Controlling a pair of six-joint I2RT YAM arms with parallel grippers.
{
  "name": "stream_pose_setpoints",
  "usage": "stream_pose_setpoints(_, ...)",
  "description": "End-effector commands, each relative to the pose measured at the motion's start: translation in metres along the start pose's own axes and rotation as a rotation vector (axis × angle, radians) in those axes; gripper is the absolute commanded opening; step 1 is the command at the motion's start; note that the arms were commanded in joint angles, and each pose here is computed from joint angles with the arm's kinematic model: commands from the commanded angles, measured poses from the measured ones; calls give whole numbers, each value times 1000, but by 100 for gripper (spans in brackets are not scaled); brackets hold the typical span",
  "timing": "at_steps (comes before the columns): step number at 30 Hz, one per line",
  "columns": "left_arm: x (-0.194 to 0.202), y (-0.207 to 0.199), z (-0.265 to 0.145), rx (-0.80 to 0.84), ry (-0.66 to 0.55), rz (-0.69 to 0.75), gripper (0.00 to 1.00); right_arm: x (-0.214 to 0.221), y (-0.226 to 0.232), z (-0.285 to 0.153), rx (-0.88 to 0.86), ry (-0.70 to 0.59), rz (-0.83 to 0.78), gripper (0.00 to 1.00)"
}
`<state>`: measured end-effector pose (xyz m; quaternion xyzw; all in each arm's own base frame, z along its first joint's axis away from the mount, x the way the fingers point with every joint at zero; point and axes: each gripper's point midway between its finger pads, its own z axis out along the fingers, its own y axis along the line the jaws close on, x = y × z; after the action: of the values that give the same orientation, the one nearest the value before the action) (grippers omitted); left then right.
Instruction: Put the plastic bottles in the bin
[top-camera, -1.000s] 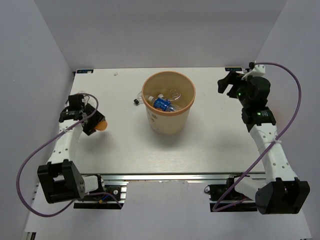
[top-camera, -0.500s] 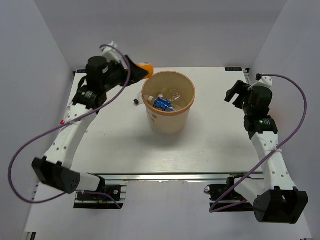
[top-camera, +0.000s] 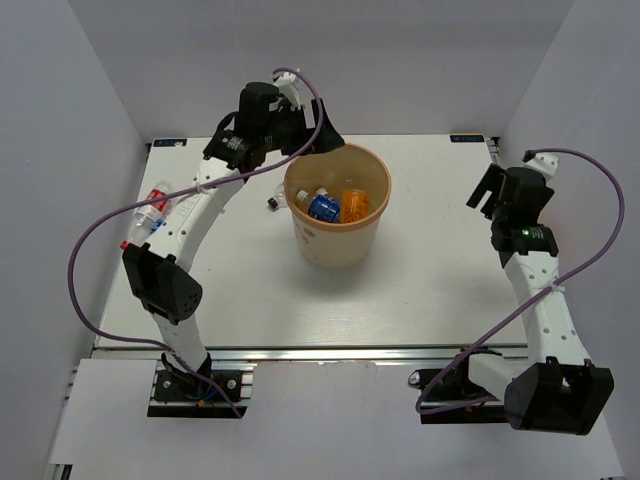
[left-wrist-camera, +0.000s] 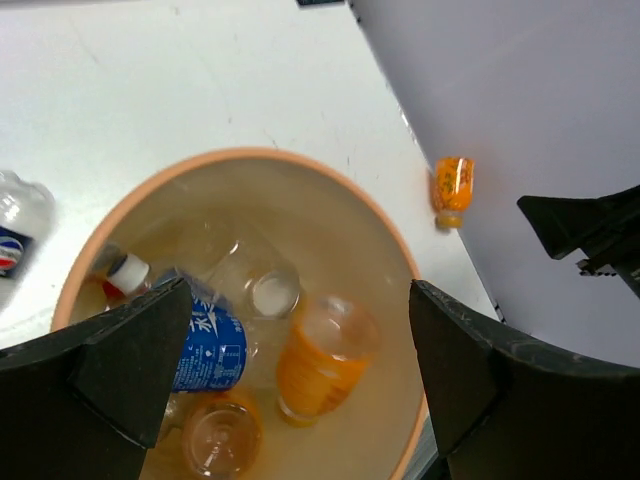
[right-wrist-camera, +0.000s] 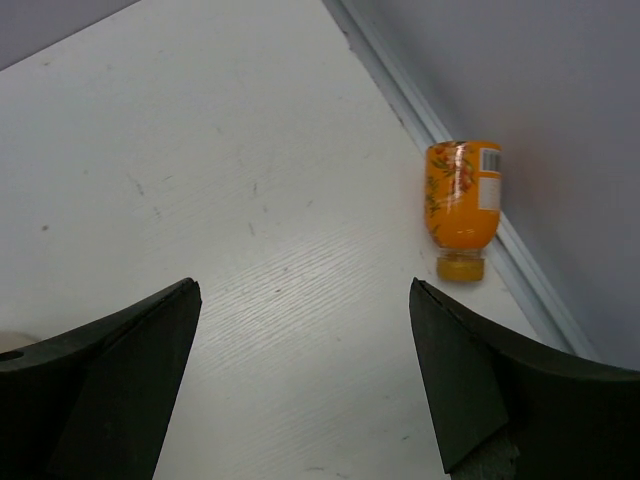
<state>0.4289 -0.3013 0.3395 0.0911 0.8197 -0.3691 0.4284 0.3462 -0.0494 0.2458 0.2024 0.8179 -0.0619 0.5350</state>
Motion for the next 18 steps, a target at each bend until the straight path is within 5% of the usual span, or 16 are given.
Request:
stream_pose_setpoints(1, -40, -25, -39, 9, -101, 93, 98, -29, -23, 0, 104, -57, -25, 89)
stream_pose_setpoints(8, -71, 26, -86, -237, -236, 61, 98, -11, -52, 37, 186, 58, -128, 89)
stream_pose_setpoints(11, -88, 96, -129, -331, -314, -56, 98, -21, -71, 65, 249, 88, -127, 89)
stream_pose_setpoints(18, -35, 219, -195, -796, -419, -254, 98, 6, -116, 125, 349, 198, -132, 89)
